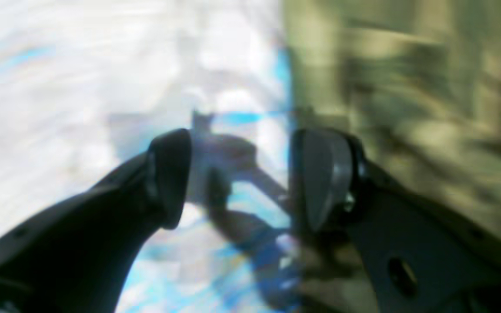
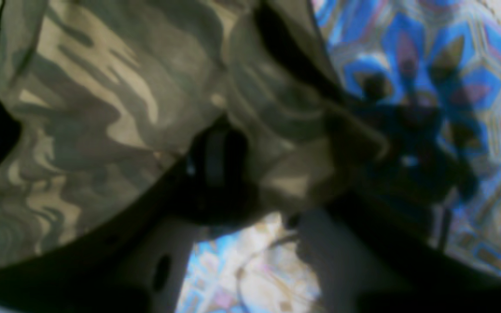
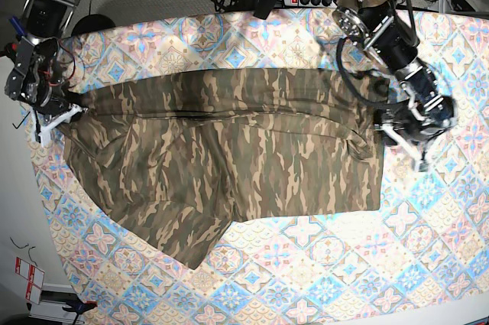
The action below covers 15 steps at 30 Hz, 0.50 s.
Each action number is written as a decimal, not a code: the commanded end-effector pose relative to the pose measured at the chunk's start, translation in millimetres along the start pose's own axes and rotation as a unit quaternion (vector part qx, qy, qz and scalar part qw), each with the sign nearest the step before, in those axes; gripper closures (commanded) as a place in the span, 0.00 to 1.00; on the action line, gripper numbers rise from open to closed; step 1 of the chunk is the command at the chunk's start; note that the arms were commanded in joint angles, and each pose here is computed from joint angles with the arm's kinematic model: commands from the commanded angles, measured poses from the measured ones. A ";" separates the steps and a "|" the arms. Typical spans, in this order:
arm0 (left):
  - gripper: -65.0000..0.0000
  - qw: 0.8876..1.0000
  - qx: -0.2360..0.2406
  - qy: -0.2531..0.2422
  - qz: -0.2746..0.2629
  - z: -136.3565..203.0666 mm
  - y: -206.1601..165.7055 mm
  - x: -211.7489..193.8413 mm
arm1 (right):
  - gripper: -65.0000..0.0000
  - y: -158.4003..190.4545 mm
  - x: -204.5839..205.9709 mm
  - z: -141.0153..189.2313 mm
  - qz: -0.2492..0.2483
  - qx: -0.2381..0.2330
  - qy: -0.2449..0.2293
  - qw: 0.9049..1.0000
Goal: Fold the T-shirt properly
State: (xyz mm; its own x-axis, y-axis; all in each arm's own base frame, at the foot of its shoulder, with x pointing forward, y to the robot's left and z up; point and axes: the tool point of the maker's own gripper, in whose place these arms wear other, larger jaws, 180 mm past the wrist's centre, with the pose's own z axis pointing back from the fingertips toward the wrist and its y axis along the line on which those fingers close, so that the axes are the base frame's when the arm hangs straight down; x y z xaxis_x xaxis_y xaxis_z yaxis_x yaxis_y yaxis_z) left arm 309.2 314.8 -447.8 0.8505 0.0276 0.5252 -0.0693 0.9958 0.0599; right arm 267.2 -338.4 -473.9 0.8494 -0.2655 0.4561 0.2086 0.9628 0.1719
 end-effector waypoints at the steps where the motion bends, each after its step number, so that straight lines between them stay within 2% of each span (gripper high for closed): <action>1: 0.39 0.999 0.011 -0.038 0.002 8.9 8.8 25.0 | 0.74 -0.7 13.8 3.9 0.005 0.002 -0.015 1.000; 6: 0.38 0.997 0.045 -0.065 -0.008 31.2 25.4 32.4 | 0.74 3.0 30.8 5.4 0.006 0.005 -0.032 0.999; 9: 0.38 0.995 0.053 -0.076 -0.032 39.9 16.6 38.7 | 0.74 2.6 39.2 8.5 0.002 0.006 -0.044 0.999; 15: 0.38 0.989 0.067 -0.106 -0.077 62.4 -3.8 50.6 | 0.74 -11.6 96.4 52.8 0.000 -0.019 -0.141 0.990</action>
State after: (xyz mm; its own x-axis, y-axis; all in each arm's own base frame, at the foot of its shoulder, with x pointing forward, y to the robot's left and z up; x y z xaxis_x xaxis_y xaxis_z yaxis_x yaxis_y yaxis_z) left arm 310.1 303.2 -383.0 0.7605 -0.1494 0.6319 -0.0130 0.9695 0.2449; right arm 309.1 -363.7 -407.5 0.7233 -0.2801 0.6312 0.2309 0.9595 0.1613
